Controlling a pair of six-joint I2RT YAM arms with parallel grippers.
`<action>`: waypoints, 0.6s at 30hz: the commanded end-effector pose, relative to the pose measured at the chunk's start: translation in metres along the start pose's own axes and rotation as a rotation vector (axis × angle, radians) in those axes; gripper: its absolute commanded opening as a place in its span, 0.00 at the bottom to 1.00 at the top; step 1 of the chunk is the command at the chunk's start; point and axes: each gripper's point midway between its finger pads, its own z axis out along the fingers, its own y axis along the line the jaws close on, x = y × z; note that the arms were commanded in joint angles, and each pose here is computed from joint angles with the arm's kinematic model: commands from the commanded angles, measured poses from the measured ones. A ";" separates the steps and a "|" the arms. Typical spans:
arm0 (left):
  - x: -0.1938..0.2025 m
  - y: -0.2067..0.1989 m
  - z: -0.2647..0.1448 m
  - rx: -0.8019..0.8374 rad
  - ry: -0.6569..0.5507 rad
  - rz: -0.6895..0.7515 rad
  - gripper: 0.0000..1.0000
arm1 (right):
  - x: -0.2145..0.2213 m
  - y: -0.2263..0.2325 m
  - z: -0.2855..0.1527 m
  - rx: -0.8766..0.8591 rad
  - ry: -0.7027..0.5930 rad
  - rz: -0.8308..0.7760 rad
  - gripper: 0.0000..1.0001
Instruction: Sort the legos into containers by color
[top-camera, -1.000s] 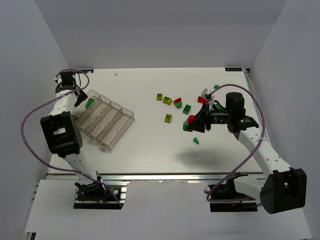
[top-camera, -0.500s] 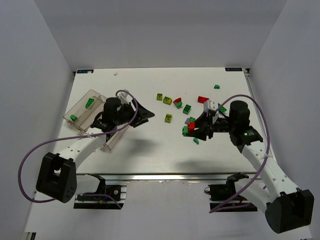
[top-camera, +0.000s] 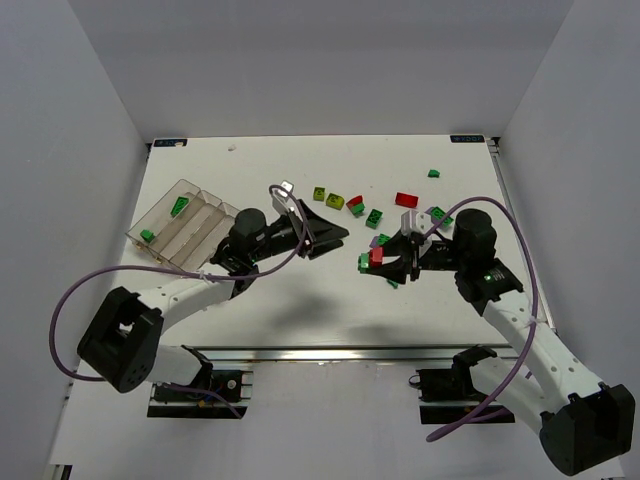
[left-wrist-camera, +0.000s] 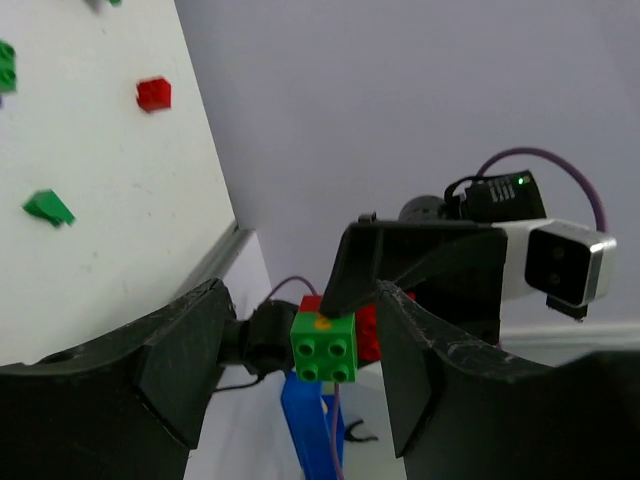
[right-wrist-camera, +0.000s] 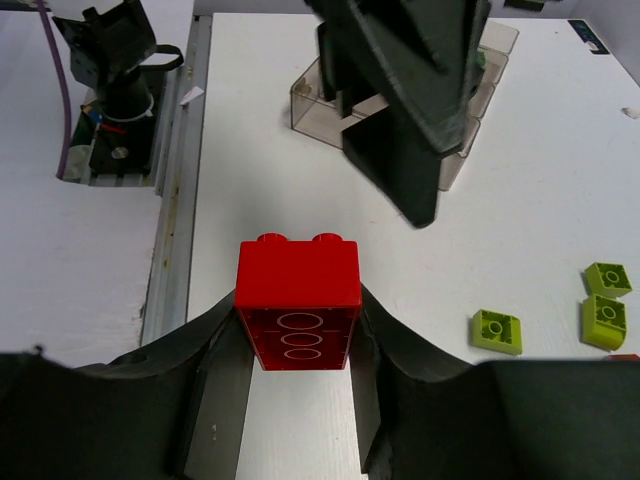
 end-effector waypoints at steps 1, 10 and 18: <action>0.015 -0.014 0.001 0.081 0.035 -0.017 0.70 | -0.007 -0.009 0.000 0.057 -0.020 -0.088 0.00; 0.041 -0.016 0.015 0.119 0.117 -0.052 0.61 | -0.005 -0.026 0.010 0.138 -0.027 -0.146 0.00; 0.056 -0.018 0.023 0.148 0.169 -0.072 0.55 | -0.006 -0.033 0.011 0.172 -0.024 -0.162 0.00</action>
